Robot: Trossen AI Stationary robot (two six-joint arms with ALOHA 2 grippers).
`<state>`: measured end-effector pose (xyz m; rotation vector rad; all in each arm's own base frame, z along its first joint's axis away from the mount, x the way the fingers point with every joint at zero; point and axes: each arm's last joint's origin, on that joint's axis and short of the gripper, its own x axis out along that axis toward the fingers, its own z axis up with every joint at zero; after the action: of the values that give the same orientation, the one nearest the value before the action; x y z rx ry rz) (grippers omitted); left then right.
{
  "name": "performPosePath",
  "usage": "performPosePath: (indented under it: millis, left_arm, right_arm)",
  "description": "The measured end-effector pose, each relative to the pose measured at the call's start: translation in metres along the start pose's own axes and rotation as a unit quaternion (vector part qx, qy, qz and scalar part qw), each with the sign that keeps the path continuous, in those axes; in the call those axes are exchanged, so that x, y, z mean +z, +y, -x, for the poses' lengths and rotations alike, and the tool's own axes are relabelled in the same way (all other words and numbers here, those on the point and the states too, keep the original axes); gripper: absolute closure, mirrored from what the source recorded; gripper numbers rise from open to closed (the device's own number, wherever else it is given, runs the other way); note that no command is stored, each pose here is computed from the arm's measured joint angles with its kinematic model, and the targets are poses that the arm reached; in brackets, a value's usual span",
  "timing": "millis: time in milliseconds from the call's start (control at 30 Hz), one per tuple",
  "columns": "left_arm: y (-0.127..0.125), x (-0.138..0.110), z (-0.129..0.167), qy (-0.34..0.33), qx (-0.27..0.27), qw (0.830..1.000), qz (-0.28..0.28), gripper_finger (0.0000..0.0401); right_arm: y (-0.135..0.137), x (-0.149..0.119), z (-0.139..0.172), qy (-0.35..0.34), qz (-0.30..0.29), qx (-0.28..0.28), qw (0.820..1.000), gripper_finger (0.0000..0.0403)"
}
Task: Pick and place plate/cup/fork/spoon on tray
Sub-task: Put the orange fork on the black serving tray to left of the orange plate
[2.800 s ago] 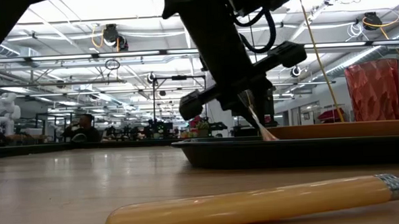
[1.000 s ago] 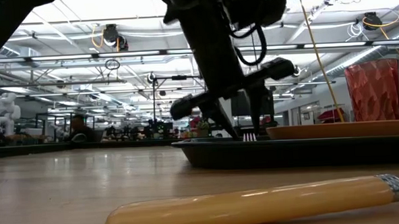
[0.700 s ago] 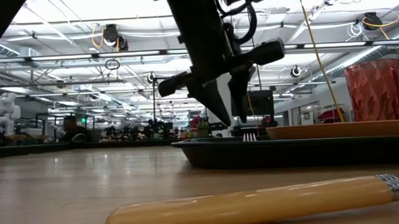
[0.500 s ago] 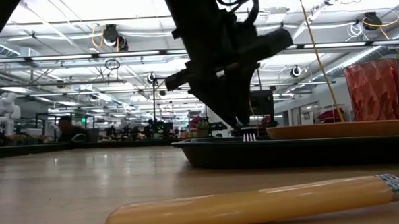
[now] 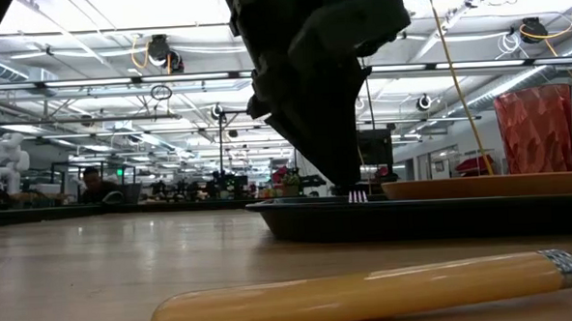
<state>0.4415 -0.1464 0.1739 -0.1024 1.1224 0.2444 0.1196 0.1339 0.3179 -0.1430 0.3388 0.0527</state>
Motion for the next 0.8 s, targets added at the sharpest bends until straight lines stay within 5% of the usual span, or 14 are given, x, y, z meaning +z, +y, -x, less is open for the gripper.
performPosePath:
  millis: [467,800]
  left_arm:
    - [0.0,-0.013,-0.022,-0.034,0.025,0.993,-0.11,0.0326]
    - [0.0,-0.017,-0.028,-0.042,0.018,0.992,-0.114,0.0376]
  right_arm:
    - [0.0,0.0,0.0,0.0,0.008,0.0,1.0,0.0273]
    - [0.0,0.0,0.0,0.0,0.004,0.0,1.0,0.0273]
